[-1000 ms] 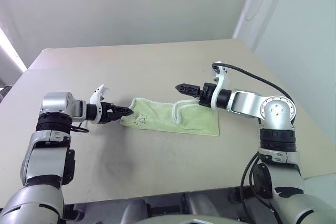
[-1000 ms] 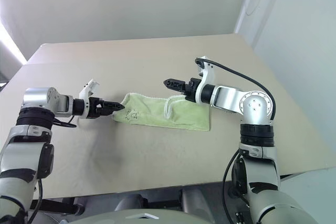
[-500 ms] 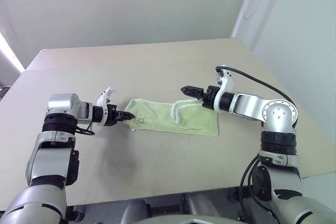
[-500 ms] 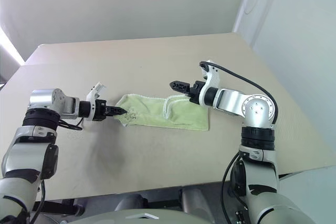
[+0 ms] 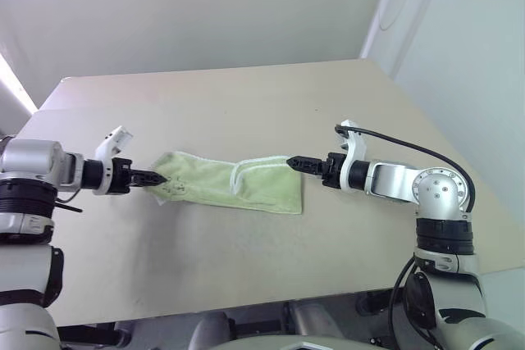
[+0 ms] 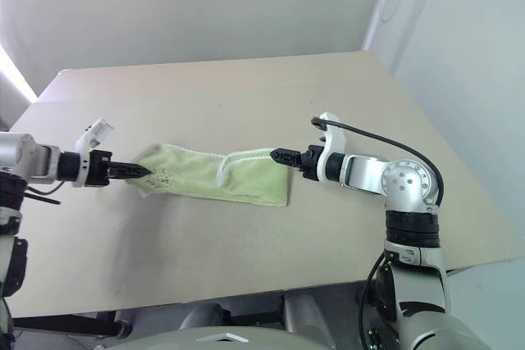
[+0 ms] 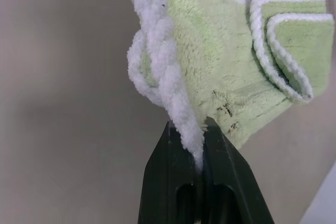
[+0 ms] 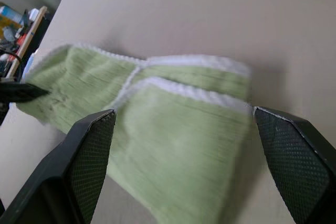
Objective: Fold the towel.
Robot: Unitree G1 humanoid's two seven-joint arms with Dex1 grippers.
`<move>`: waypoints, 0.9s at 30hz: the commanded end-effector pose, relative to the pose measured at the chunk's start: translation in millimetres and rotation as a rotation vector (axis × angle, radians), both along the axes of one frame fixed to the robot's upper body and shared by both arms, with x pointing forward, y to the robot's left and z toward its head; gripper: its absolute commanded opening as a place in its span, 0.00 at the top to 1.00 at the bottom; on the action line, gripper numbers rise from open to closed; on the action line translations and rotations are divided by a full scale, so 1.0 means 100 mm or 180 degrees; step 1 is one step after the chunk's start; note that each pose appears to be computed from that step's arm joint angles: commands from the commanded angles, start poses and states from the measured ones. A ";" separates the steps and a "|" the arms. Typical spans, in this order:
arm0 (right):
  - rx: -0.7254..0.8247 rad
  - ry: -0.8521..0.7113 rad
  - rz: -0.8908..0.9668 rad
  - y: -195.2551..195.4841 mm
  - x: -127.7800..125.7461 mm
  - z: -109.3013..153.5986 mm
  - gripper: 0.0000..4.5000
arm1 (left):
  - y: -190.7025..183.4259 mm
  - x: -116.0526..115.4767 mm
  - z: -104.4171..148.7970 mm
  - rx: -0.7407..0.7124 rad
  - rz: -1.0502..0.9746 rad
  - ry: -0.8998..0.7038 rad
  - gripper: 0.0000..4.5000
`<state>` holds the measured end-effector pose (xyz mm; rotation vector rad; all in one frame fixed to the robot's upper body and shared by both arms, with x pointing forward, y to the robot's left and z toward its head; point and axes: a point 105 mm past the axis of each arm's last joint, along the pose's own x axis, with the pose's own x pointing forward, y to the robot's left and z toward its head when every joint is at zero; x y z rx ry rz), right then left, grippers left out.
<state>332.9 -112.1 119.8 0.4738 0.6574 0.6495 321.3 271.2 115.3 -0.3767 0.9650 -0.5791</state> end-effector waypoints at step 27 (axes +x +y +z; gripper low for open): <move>-0.0519 -0.0609 -0.0025 -0.32 -0.24 0.03 0.02 | -1.95 0.27 0.20 -0.0404 -0.2007 -0.0139 1.00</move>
